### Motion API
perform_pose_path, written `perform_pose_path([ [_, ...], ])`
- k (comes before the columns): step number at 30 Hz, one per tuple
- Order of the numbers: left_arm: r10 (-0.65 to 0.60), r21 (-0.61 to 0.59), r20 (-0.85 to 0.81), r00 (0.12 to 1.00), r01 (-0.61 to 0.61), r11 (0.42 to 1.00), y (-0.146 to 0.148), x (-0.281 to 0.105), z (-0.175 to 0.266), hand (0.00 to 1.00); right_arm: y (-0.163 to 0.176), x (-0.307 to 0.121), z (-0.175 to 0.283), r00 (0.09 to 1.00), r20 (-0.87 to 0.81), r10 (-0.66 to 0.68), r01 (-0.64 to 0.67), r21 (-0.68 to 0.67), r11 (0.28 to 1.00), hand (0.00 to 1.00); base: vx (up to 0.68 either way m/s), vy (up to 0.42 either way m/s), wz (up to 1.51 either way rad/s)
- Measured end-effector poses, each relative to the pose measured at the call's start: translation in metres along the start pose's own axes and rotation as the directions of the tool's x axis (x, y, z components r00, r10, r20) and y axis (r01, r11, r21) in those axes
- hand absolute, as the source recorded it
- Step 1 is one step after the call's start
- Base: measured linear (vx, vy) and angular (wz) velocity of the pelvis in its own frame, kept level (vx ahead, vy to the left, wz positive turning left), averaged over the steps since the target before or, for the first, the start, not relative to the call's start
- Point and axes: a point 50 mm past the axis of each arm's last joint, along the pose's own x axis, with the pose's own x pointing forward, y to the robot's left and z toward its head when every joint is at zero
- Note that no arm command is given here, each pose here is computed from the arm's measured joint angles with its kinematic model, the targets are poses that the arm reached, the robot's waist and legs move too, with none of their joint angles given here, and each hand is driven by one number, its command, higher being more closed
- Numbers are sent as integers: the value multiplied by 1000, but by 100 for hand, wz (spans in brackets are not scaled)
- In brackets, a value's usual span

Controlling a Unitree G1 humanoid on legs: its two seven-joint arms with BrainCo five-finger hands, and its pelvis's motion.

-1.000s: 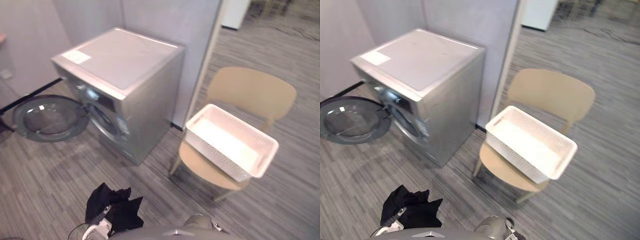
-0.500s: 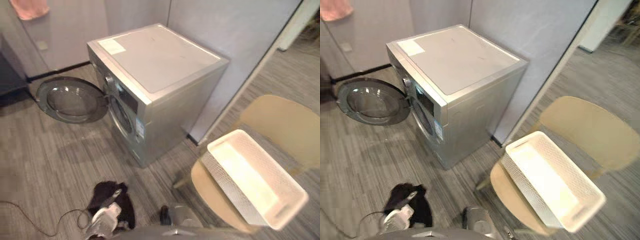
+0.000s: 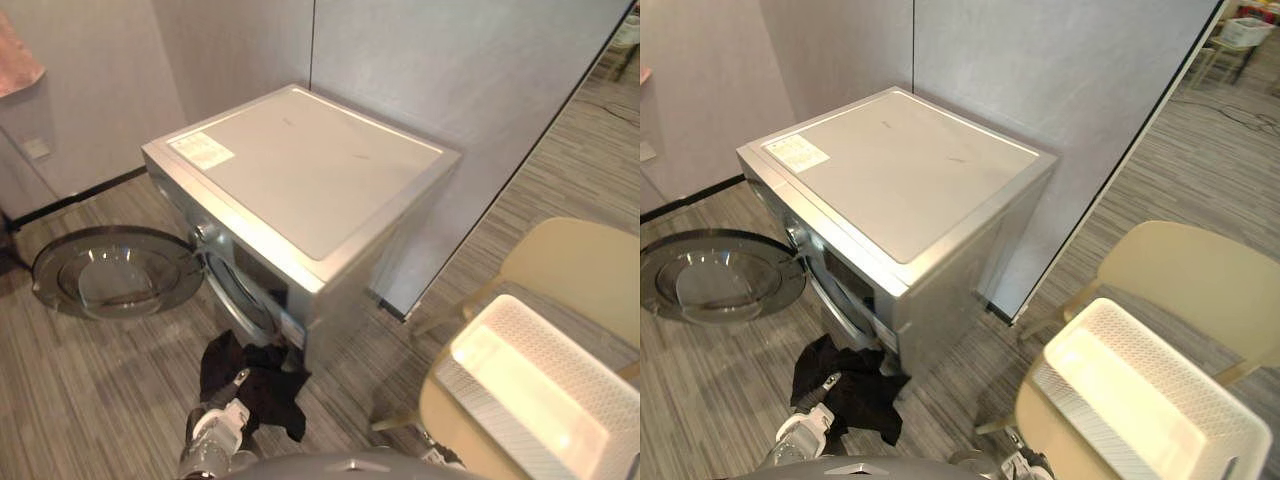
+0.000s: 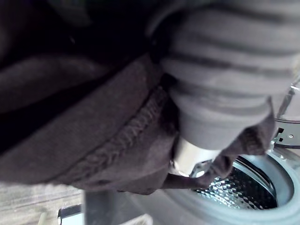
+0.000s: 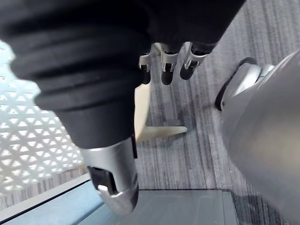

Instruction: Pick up the laundry basket with both hands and put the clothes into the washing machine.

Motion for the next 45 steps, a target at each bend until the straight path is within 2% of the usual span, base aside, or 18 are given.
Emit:
perform_pose_path([
  [4,1,88,44,999,-4,996,6,2,18,100,-8,-3,-35,987,-154,-44,45,4,999,0,349,613,-7],
  [9,13,175,28,1000,-17,984,15,-1,13,100,16,-1,-18,995,-85,44,-44,-7,999,0,202,501,-90],
  [16,42,185,-44,998,-33,982,23,-1,-3,100,27,0,-2,994,-20,106,-107,-94,990,0,30,118,-101],
  [18,-1,171,-67,998,12,985,7,2,-8,100,24,2,4,995,-10,102,-103,-91,991,0,-34,-53,-27],
  [22,-1,145,-87,996,14,989,7,-1,-17,100,31,2,10,992,7,124,-122,-121,985,0,-94,-54,-43],
  [25,-50,104,-22,999,52,993,-2,-3,-5,100,46,0,14,984,31,175,-168,-160,973,0,-162,-59,-31],
  [27,-70,81,-5,998,70,994,-8,-5,-4,100,43,0,23,981,65,182,-168,-177,970,0,-122,58,-51],
  [32,-43,47,27,999,41,998,4,-11,-1,100,41,-6,22,973,85,214,-189,-241,952,0,-66,129,-47],
  [37,-53,71,7,999,52,996,1,-10,-2,100,36,-8,21,974,86,210,-183,-246,952,0,-23,271,-13],
  [40,-103,103,25,994,100,990,-13,-9,5,100,44,-11,21,967,94,238,-210,-237,948,0,-22,209,14],
  [45,-226,155,103,969,209,966,-50,-8,30,100,78,-19,45,919,182,349,-299,-253,920,0,-148,140,-44],
])
